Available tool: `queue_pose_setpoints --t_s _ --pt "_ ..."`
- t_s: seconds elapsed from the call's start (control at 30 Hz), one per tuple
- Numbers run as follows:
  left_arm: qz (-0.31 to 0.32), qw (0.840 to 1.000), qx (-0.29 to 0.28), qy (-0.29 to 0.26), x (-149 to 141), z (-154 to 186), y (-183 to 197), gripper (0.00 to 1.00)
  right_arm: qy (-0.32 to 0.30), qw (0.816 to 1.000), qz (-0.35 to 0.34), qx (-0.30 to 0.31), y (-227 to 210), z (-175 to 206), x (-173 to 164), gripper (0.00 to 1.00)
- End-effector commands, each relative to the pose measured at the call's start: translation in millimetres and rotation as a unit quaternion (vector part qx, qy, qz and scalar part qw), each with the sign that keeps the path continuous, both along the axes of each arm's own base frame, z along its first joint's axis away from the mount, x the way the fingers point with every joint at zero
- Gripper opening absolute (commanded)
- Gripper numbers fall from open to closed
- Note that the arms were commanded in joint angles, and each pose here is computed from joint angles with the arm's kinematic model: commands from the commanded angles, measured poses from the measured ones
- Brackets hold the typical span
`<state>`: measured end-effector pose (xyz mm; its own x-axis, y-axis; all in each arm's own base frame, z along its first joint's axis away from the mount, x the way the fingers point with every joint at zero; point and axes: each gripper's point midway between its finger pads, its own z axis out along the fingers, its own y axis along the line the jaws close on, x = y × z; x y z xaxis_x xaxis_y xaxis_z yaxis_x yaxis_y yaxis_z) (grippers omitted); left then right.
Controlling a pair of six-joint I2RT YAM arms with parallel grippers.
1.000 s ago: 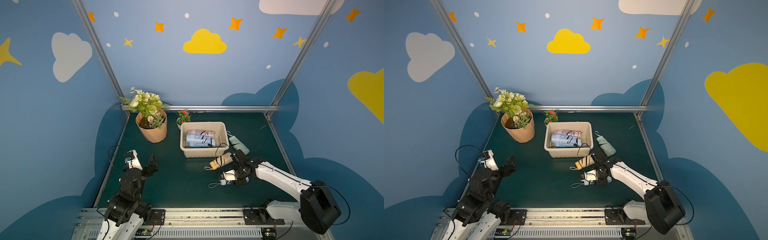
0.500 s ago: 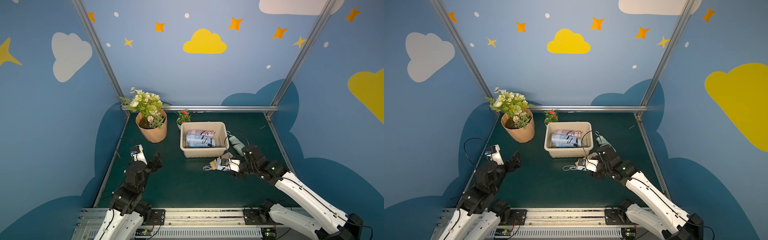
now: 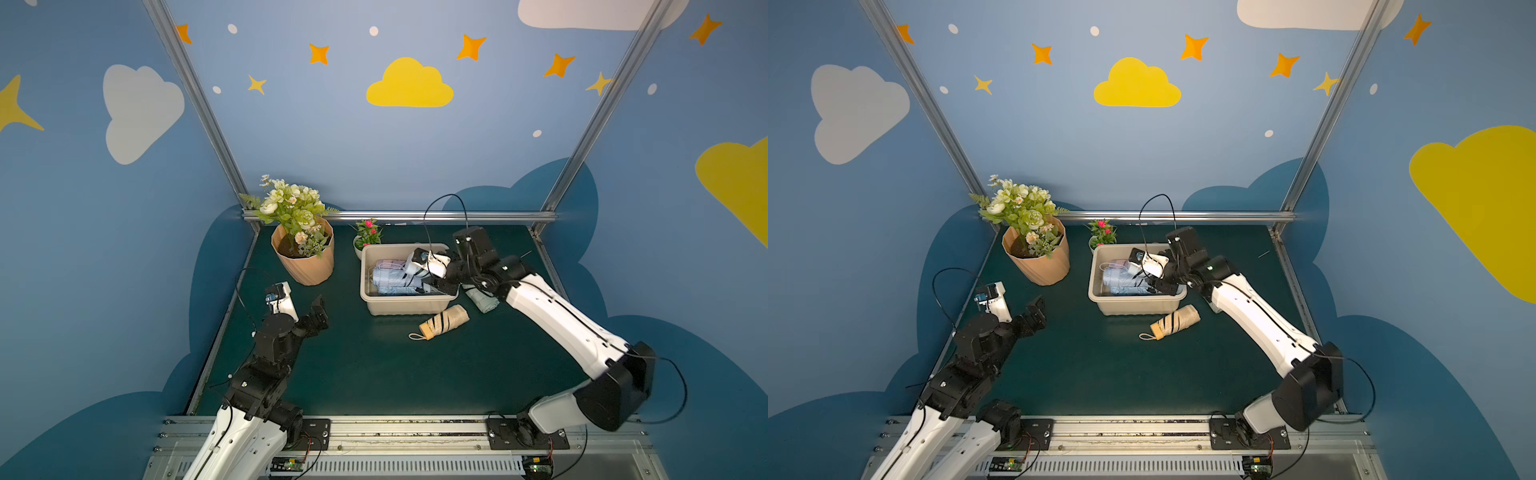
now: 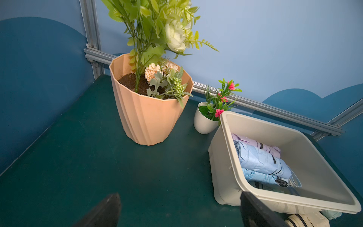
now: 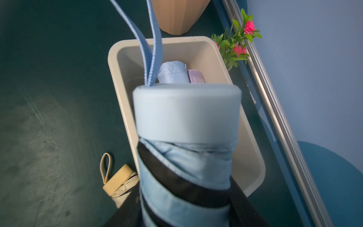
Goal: Put the umbrella into the storage box
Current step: Place the umbrella in the storage box.
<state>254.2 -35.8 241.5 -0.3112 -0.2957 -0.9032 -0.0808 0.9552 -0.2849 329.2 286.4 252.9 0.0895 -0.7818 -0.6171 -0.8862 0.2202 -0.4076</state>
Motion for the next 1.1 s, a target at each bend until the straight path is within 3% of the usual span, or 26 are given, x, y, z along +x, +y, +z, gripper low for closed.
queue_pose_setpoints --t_s 0.0,0.27,0.43,0.6,0.83,1.07 --pt "0.000 1.000 -0.010 -0.019 -3 16 1 1.00 -0.029 0.996 0.054 -0.058 11 -5 7 0.46" --pt "0.017 1.000 -0.006 -0.014 -13 12 10 1.00 -0.010 0.980 0.135 -0.148 39 -46 22 0.48" --pt "0.019 1.000 0.000 -0.016 -12 15 12 1.00 0.022 0.973 0.152 -0.170 51 -79 23 0.50" --pt "0.012 1.000 0.008 -0.013 -8 17 9 1.00 0.037 0.972 0.138 -0.189 55 -100 24 0.68" --pt "-0.004 1.000 0.009 -0.016 0 19 1 1.00 -0.010 0.980 0.115 -0.161 57 -59 28 0.98" --pt "-0.025 0.999 0.009 -0.018 10 24 -9 1.00 -0.020 0.995 0.069 -0.068 44 10 14 0.98"
